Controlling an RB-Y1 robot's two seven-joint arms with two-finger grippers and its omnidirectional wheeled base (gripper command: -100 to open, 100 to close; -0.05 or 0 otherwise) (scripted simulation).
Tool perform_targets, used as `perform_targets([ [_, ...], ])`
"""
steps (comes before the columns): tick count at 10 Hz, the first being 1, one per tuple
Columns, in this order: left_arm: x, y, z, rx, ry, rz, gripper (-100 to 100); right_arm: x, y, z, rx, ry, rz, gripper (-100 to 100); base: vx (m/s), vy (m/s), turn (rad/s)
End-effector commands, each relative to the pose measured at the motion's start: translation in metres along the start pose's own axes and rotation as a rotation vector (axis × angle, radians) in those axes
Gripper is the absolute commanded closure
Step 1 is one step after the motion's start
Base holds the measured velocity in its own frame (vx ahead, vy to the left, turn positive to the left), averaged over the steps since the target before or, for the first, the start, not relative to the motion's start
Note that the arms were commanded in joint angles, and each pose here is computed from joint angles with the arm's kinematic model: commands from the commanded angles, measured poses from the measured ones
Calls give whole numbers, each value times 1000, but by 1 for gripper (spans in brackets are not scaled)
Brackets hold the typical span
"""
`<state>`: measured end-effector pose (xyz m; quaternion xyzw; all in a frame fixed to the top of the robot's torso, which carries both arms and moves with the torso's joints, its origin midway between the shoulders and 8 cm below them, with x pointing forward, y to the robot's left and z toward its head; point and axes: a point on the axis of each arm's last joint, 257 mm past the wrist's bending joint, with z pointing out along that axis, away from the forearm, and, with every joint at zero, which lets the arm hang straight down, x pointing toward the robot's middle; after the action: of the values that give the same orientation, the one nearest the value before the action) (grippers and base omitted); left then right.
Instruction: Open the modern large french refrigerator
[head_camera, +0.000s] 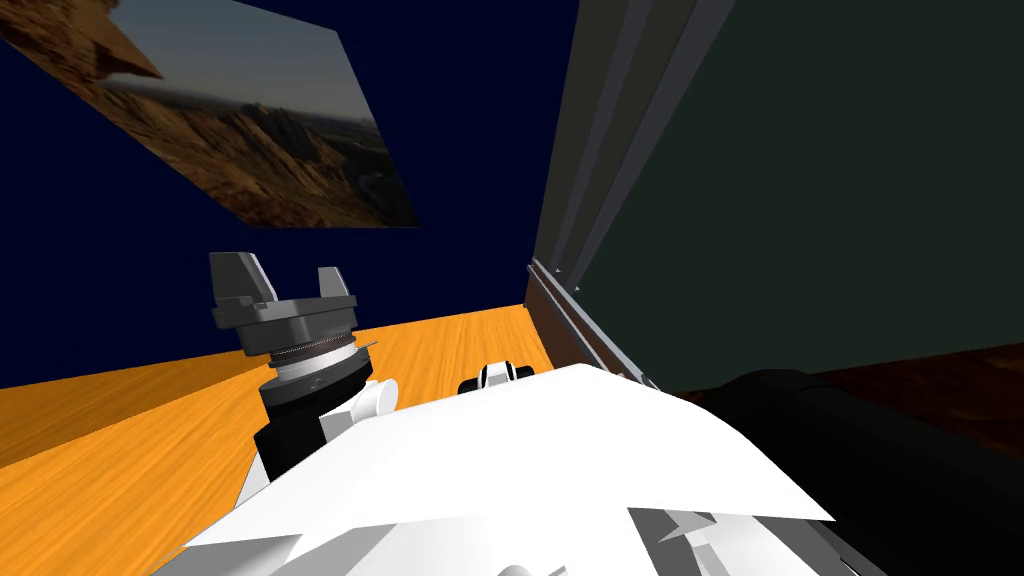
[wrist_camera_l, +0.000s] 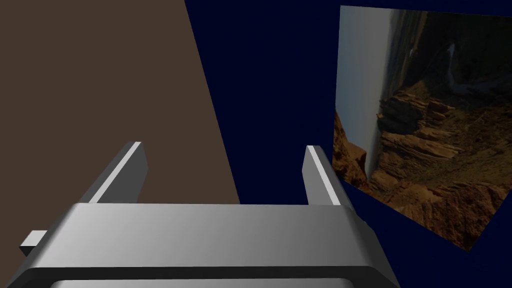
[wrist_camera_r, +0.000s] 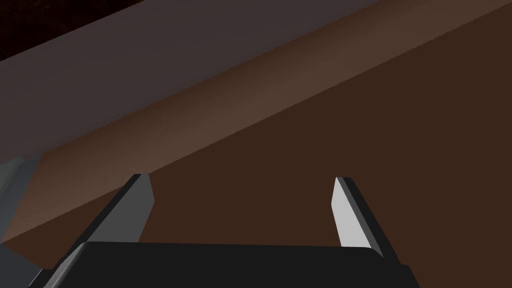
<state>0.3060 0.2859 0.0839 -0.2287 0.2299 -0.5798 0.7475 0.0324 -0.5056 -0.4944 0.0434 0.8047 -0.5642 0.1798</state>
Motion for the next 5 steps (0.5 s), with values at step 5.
perform_targets([
  [5, 0, 0, 0, 0, 0, 0, 0, 0, -32, -15, 156, -105, -181, -100, -35, -24, 154],
])
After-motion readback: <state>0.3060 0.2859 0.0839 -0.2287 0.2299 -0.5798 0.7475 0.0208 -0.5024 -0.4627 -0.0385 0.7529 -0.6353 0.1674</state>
